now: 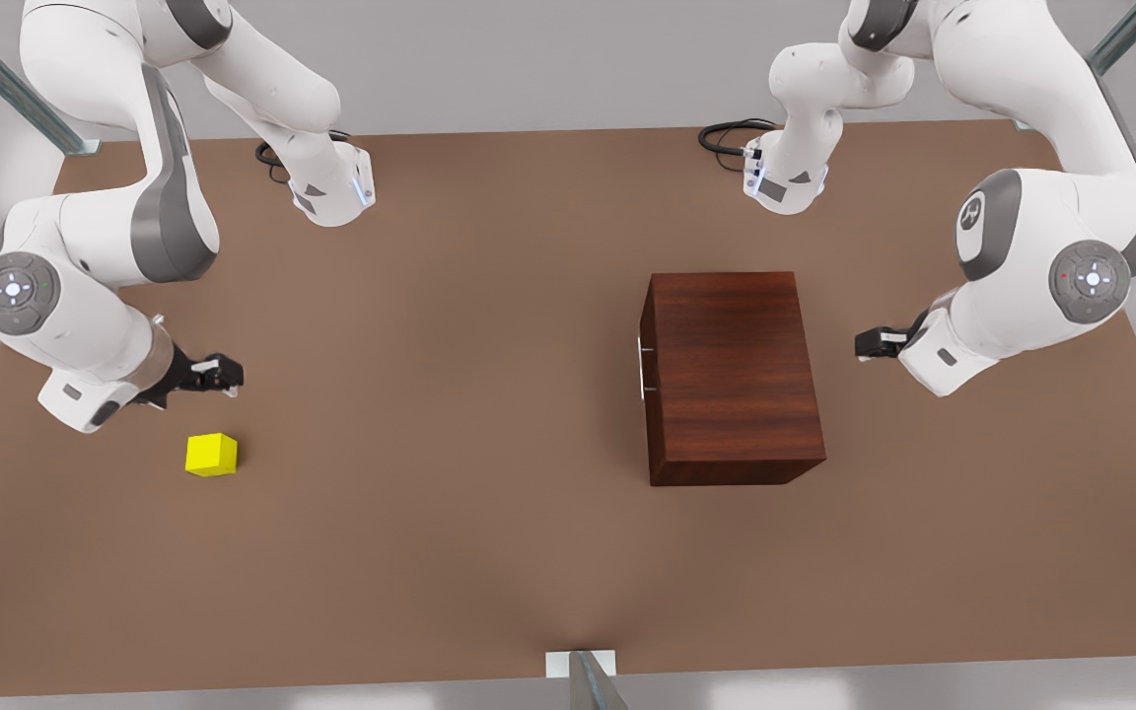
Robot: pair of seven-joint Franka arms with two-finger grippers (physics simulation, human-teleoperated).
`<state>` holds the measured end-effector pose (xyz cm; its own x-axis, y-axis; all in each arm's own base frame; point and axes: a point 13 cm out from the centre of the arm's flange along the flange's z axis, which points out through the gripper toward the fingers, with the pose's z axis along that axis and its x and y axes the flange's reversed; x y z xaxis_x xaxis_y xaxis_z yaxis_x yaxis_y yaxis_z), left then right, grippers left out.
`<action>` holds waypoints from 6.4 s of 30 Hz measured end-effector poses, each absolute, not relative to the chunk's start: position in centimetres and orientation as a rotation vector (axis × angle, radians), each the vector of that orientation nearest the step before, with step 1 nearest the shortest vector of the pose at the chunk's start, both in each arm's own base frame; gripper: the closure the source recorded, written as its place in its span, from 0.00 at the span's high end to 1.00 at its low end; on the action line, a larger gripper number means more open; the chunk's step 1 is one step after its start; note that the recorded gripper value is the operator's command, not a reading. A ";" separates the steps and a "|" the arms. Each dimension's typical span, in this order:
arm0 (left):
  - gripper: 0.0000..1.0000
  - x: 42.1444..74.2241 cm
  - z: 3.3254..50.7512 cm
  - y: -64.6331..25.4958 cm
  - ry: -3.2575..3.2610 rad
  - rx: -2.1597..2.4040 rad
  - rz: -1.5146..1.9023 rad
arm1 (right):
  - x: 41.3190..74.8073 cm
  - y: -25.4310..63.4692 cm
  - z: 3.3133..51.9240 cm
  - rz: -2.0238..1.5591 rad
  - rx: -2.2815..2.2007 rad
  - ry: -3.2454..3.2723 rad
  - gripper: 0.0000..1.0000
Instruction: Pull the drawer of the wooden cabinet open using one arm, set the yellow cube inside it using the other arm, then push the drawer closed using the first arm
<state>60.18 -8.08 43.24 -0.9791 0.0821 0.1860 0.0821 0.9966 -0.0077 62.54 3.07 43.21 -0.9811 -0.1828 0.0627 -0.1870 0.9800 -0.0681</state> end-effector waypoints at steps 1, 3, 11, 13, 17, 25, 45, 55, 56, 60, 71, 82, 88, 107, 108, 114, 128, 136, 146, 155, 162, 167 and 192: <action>1.00 60.6 42.9 -8.6 -2.961 -0.141 0.001 | 62.8 3.1 43.3 0.113 0.288 -3.082 1.00; 1.00 60.3 40.5 -15.3 -2.934 -0.292 -0.018 | 63.2 3.2 43.4 0.113 0.290 -3.099 1.00; 1.00 50.3 27.9 -43.4 -2.828 -0.640 -0.290 | 64.1 3.3 43.8 0.110 0.294 -3.134 1.00; 1.00 50.1 26.7 -44.6 -2.862 -0.543 -0.311 | 64.1 3.3 43.8 0.110 0.295 -3.137 1.00; 1.00 50.0 23.8 -45.1 -2.900 -0.348 -0.376 | 64.2 3.3 43.8 0.110 0.296 -3.140 1.00; 0.78 50.0 21.4 -45.2 -2.958 -0.083 -0.497 | 64.6 3.4 42.2 0.086 0.300 -3.124 1.00; 0.78 50.8 19.1 -42.4 -2.967 0.212 -0.628 | 63.0 -11.4 17.0 -0.066 0.134 -2.974 1.00; 0.71 51.2 17.6 -42.2 -2.965 0.267 -0.632 | 62.8 -15.6 12.6 0.005 0.138 -2.974 1.00; 0.71 51.2 17.6 -42.2 -2.966 0.270 -0.632 | 62.7 -15.6 12.2 0.008 0.142 -2.972 1.00; 0.71 51.0 17.5 -42.7 -2.973 0.269 -0.631 | 62.6 -15.4 10.4 0.009 0.162 -2.961 1.00; 0.71 49.9 18.0 -46.7 -3.040 0.221 -0.574 | 62.3 -15.5 6.7 -0.001 0.178 -2.950 1.00; 0.71 49.6 18.3 -49.3 -3.084 0.208 -0.522 | 62.3 -15.5 5.1 0.000 0.190 -2.956 0.65; 0.71 50.2 18.5 -50.2 -3.111 0.216 -0.479 | 63.7 -15.0 8.7 -0.067 0.188 -3.015 0.65; 0.99 50.3 32.5 -56.7 -3.271 0.210 -0.145 | 68.2 14.9 29.7 -0.249 0.624 -3.120 0.66; 0.99 51.1 33.7 -55.8 -3.262 0.242 -0.121 | 67.4 17.5 30.3 -0.259 0.651 -3.107 0.67; 1.00 62.8 39.5 -35.1 -3.061 0.628 -0.030 | 62.5 29.3 32.0 -0.282 0.698 -3.052 0.67; 0.21 65.0 37.1 -23.7 -2.943 0.409 -0.022 | 55.8 55.4 35.5 -0.440 0.405 -3.110 0.67; 0.21 65.1 37.2 -24.9 -2.897 0.620 0.039 | 54.0 58.1 32.7 -0.400 0.157 -3.105 0.67; 0.21 65.3 37.2 -25.4 -2.841 0.822 0.057 | 54.2 58.8 28.6 -0.342 -0.087 -3.117 1.00; 0.21 63.3 37.3 -35.1 -2.743 0.955 0.229 | 65.1 37.3 41.4 -0.356 -0.517 -3.166 1.00; 0.21 58.7 31.5 -51.2 -2.638 1.182 0.336 | 62.7 18.3 46.5 -0.023 -0.566 -3.204 1.00; 0.21 56.0 25.5 -54.0 -2.546 1.400 0.240 | 60.9 7.7 46.8 0.278 -0.798 -3.119 1.00; 0.21 53.4 19.7 -53.7 -2.105 2.038 0.035 | 59.7 9.0 44.8 -0.017 -0.084 -3.146 1.00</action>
<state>53.36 -53.67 19.71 -0.0210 -0.9856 0.1676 -0.9907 0.0431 0.1292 59.66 9.01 44.82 -0.9986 0.0536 -0.0051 0.0535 0.9985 0.0108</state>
